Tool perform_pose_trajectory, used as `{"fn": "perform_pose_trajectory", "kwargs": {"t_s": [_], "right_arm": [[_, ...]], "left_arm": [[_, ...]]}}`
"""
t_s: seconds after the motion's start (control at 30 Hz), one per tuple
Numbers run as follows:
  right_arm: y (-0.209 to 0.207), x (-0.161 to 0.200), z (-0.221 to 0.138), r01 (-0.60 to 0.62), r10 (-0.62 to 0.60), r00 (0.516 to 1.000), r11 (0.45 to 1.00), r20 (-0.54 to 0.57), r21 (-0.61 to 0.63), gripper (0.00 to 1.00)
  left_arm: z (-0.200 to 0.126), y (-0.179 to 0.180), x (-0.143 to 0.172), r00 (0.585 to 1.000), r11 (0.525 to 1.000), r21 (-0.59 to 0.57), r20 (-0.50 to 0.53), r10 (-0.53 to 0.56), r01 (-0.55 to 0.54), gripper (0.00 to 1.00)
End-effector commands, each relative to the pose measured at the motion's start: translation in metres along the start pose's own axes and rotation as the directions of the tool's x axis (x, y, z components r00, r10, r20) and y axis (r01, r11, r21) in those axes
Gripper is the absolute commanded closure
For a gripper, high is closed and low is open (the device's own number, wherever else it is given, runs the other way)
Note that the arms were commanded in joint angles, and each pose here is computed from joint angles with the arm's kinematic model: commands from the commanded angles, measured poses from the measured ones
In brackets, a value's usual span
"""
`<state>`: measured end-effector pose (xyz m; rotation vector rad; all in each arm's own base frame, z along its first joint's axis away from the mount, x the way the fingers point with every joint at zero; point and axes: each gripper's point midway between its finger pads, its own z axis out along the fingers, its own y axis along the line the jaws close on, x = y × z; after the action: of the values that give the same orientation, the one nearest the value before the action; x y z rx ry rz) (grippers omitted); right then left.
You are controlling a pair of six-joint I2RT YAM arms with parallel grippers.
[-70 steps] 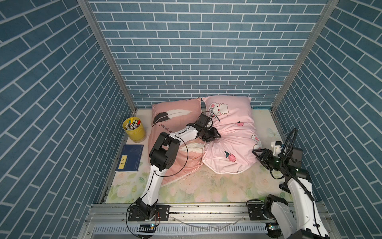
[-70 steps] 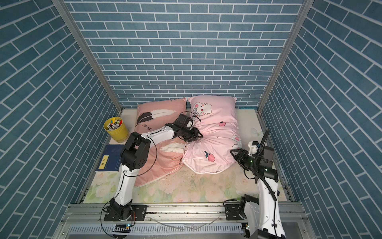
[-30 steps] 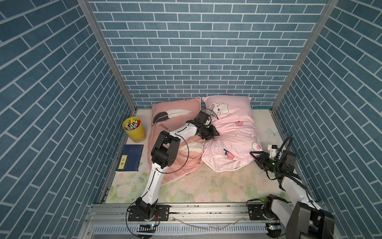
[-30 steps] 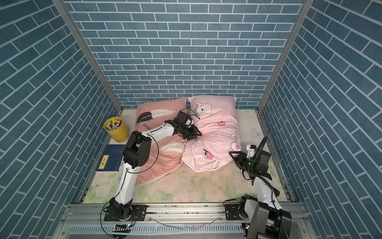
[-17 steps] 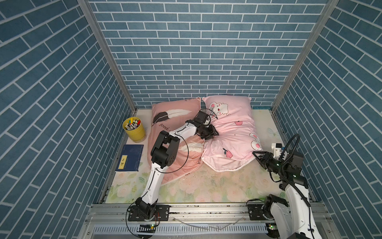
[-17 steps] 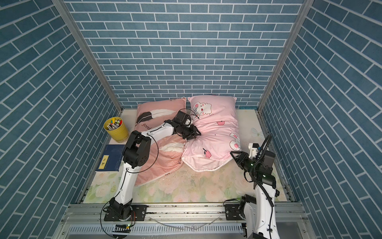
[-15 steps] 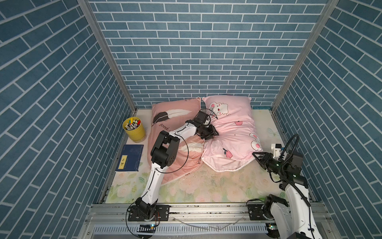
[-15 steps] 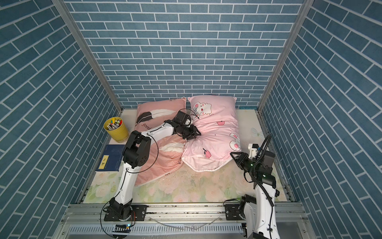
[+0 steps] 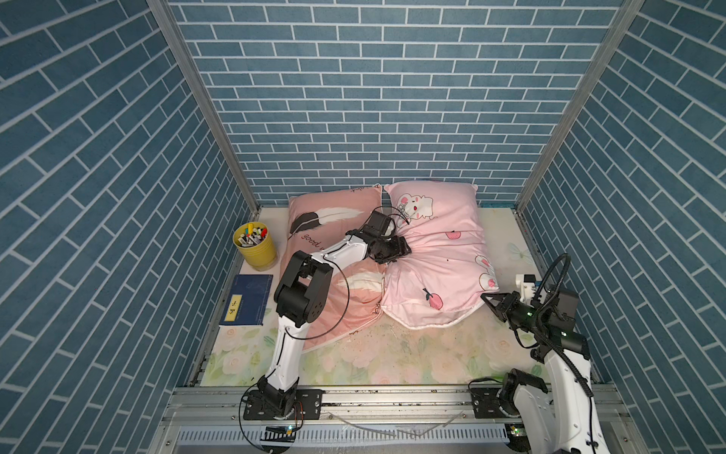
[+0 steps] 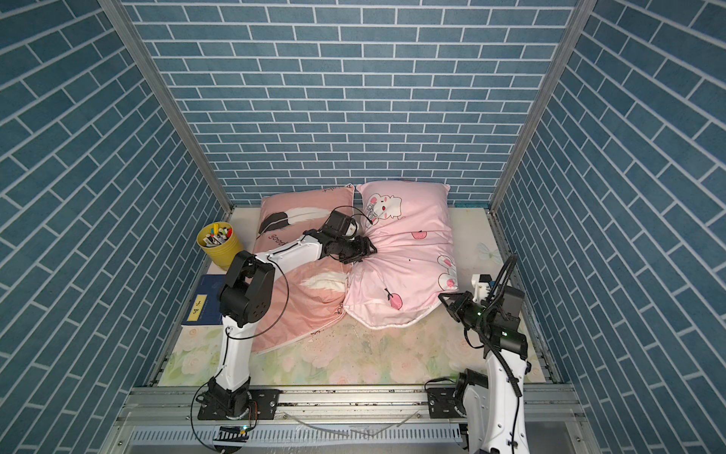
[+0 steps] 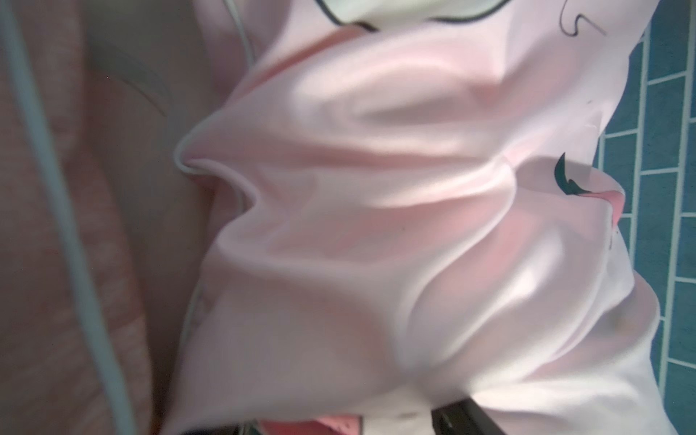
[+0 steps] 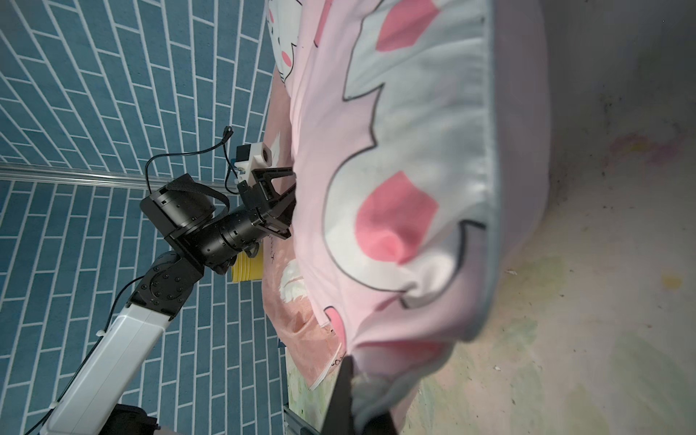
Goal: Zip up pillowcases
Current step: Pick up the pillowcase from the center of the board.
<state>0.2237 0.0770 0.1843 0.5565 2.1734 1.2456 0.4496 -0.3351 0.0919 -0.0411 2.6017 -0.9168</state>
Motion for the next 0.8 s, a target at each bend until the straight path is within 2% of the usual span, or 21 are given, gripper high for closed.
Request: {"fn": "perform_pose_trajectory", "kwargs": {"t_s": [0.0, 0.2, 0.3, 0.4, 0.5, 0.6, 0.7, 0.77], "right_arm": [[0.017, 0.012, -0.011, 0.003, -0.004, 1.000, 1.000, -0.029, -0.016, 1.00], [0.021, 0.023, -0.017, -0.017, 0.016, 0.999, 1.000, -0.048, -0.014, 1.00], [0.021, 0.024, -0.018, -0.014, 0.013, 0.999, 1.000, -0.047, -0.013, 1.00], [0.016, 0.027, -0.018, -0.022, 0.022, 0.998, 1.000, -0.053, 0.008, 1.00], [0.011, 0.029, -0.018, -0.025, 0.027, 0.999, 0.999, -0.043, 0.026, 1.00], [0.008, 0.032, -0.018, -0.027, 0.028, 0.999, 0.999, -0.041, 0.028, 1.00], [0.006, 0.036, -0.017, -0.029, 0.030, 0.998, 0.999, -0.053, 0.021, 1.00], [0.006, 0.039, -0.017, -0.019, 0.020, 0.998, 1.000, -0.058, 0.018, 1.00]], "left_arm": [[-0.018, 0.039, -0.022, 0.993, 0.988, -0.152, 0.116, 0.029, -0.011, 0.23], [-0.060, -0.011, -0.007, 0.982, 0.993, -0.068, 0.157, 0.103, -0.093, 0.19], [-0.093, -0.040, -0.003, 0.968, 0.989, -0.040, 0.202, 0.150, -0.145, 0.19], [-0.129, -0.066, 0.016, 0.953, 0.980, -0.023, 0.231, 0.196, -0.196, 0.19], [-0.154, -0.086, 0.055, 0.948, 0.976, 0.030, 0.248, 0.201, -0.215, 0.23], [-0.163, -0.113, 0.105, 0.957, 0.966, 0.143, 0.230, 0.177, -0.214, 0.26], [-0.157, -0.147, 0.149, 0.978, 0.934, 0.311, 0.161, 0.132, -0.177, 0.29], [-0.153, -0.170, 0.169, 0.989, 0.893, 0.431, 0.121, 0.085, -0.129, 0.34]]}}
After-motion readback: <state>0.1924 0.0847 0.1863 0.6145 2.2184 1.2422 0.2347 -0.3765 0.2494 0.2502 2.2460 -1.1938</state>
